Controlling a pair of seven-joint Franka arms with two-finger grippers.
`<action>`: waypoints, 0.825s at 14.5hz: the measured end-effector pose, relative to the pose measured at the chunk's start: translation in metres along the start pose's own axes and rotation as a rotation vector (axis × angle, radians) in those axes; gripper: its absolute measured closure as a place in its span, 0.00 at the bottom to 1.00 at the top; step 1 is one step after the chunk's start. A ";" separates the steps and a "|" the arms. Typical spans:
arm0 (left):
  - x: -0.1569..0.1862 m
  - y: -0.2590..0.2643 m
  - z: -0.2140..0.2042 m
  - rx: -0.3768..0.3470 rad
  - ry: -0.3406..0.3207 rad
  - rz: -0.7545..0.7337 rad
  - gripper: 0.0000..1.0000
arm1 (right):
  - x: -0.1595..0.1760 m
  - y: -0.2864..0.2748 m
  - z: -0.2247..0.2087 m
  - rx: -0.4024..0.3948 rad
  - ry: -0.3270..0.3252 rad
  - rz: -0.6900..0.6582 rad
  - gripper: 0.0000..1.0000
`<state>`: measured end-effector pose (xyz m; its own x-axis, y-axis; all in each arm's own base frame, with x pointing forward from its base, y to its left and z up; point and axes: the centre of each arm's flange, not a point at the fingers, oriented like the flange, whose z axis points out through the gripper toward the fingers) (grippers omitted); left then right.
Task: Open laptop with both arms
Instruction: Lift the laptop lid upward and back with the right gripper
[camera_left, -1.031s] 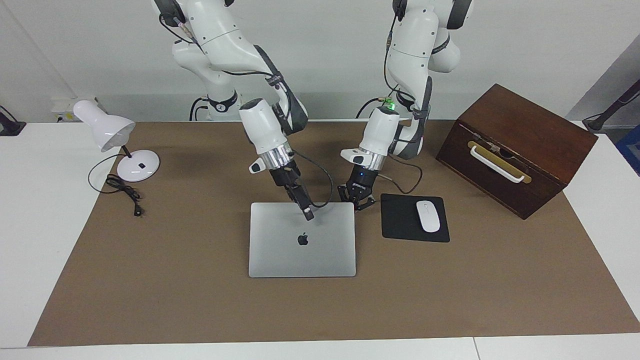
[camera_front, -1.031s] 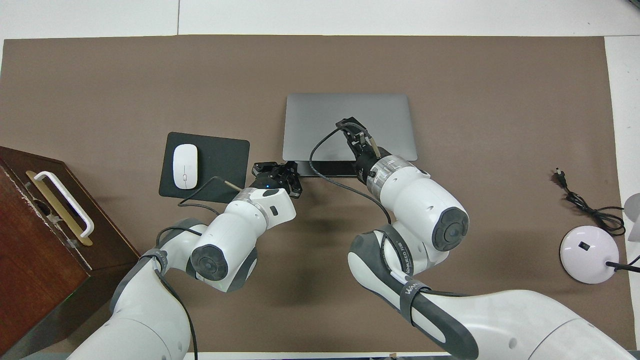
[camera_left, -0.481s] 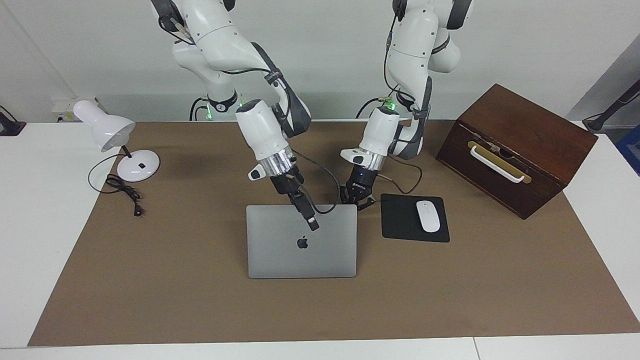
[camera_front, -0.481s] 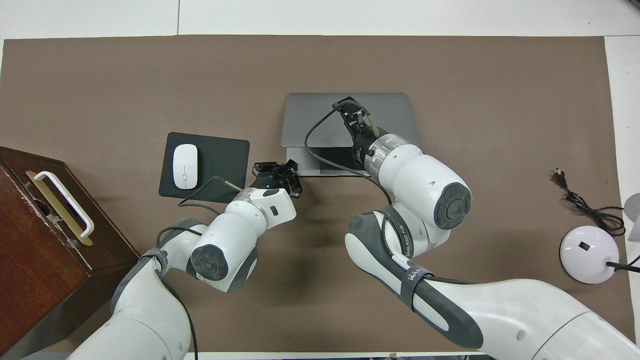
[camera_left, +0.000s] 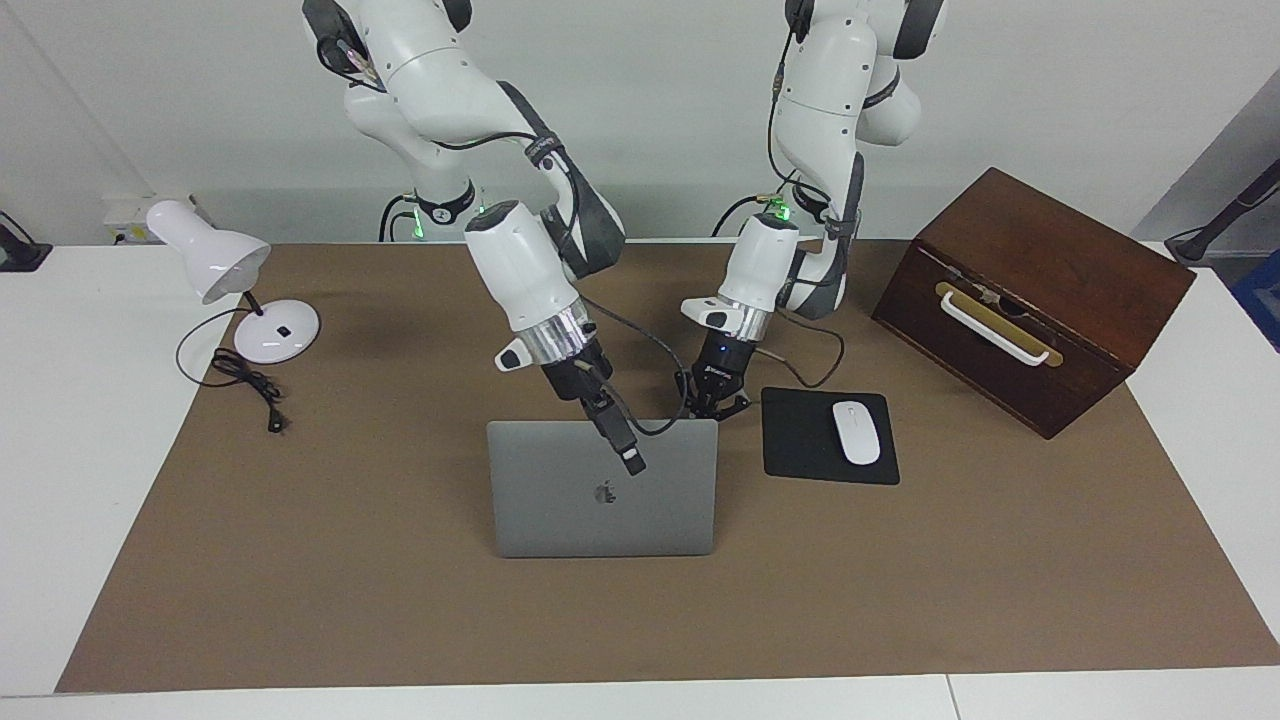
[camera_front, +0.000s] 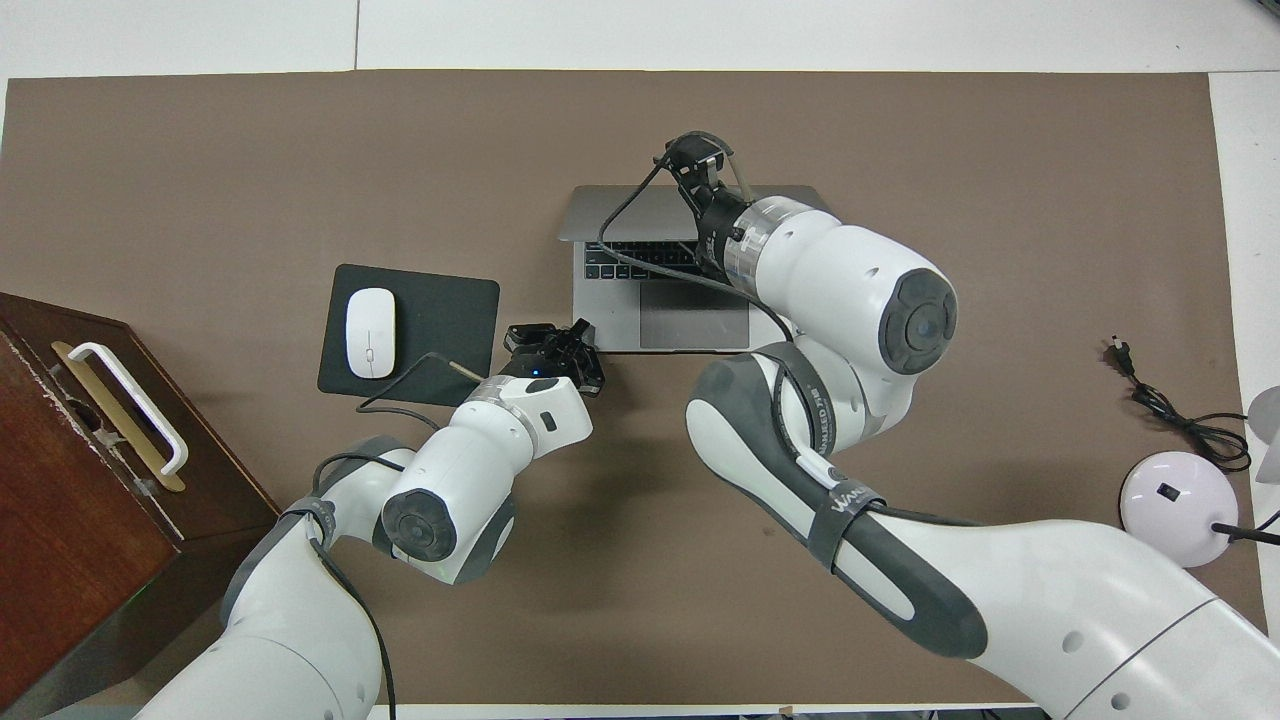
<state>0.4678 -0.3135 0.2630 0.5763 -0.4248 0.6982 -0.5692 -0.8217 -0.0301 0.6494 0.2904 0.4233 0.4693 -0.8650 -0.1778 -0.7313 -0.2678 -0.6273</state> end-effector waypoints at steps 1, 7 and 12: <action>0.000 0.000 0.000 0.000 0.000 0.000 0.99 | 0.004 -0.009 -0.003 -0.017 -0.004 0.002 0.00; 0.000 0.000 0.000 0.000 0.000 0.000 0.99 | 0.032 -0.051 -0.024 -0.081 -0.010 0.002 0.00; 0.000 0.000 0.000 0.000 0.000 0.000 0.99 | 0.047 -0.072 -0.027 -0.082 -0.014 -0.009 0.00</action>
<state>0.4678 -0.3135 0.2630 0.5762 -0.4249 0.6982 -0.5693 -0.8216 -0.0302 0.7105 0.2572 0.4807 0.4827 -0.8564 -0.1831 -0.7648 -0.3104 -0.5645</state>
